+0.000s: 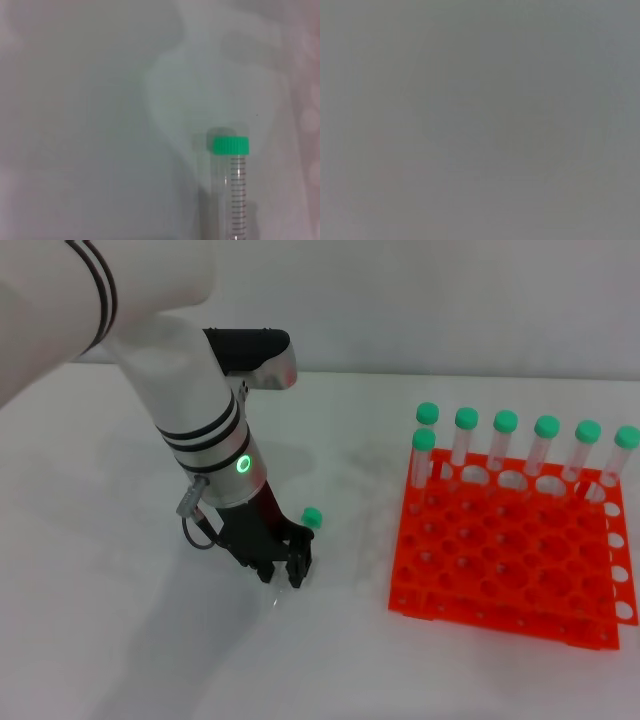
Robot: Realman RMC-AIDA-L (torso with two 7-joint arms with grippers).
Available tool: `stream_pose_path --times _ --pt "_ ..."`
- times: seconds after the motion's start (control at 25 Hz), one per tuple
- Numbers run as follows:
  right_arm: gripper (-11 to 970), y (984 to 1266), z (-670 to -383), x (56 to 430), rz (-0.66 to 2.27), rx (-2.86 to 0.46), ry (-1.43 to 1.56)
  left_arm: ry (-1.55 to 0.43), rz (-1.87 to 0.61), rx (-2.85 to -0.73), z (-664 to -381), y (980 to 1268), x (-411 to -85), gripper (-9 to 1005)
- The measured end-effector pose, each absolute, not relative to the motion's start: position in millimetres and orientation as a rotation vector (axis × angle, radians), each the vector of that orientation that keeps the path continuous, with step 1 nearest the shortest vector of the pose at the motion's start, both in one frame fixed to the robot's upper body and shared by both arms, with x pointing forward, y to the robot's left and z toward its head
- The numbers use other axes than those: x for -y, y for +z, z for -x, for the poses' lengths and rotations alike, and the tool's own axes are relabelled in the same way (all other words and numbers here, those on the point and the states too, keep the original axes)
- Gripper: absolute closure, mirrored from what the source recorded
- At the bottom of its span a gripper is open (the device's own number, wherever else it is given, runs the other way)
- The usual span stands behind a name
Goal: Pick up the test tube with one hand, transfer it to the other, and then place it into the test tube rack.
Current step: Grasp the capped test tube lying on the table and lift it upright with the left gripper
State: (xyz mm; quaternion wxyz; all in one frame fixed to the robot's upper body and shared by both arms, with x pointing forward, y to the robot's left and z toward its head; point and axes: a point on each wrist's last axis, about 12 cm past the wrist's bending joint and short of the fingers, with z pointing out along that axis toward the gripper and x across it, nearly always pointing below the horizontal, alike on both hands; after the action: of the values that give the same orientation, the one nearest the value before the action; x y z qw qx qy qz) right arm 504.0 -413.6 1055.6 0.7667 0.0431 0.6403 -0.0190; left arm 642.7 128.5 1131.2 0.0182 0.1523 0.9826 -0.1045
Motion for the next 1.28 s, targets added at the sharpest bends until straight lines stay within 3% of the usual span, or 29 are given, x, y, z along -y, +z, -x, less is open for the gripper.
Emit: stream_pose_path --times 0.28,0.68,1.0,1.28 --pt "91 1056.3 -504.8 413.5 -0.092 -1.388 -0.042 -0.312 -0.496 -3.059 -640.8 1129.0 -128.6 634" --pt "91 1057.6 -504.5 414.8 -0.093 -1.380 -0.045 -0.297 -0.558 -3.023 -643.5 1128.8 -129.8 686" --pt "91 1057.4 -504.1 414.9 -0.096 -1.380 -0.046 -0.296 -0.571 -2.988 -647.0 1129.4 -129.4 805" --pt "91 1057.5 -505.5 413.5 -0.099 -1.379 -0.043 -0.346 -0.547 -2.813 -668.4 1140.0 -132.6 798"
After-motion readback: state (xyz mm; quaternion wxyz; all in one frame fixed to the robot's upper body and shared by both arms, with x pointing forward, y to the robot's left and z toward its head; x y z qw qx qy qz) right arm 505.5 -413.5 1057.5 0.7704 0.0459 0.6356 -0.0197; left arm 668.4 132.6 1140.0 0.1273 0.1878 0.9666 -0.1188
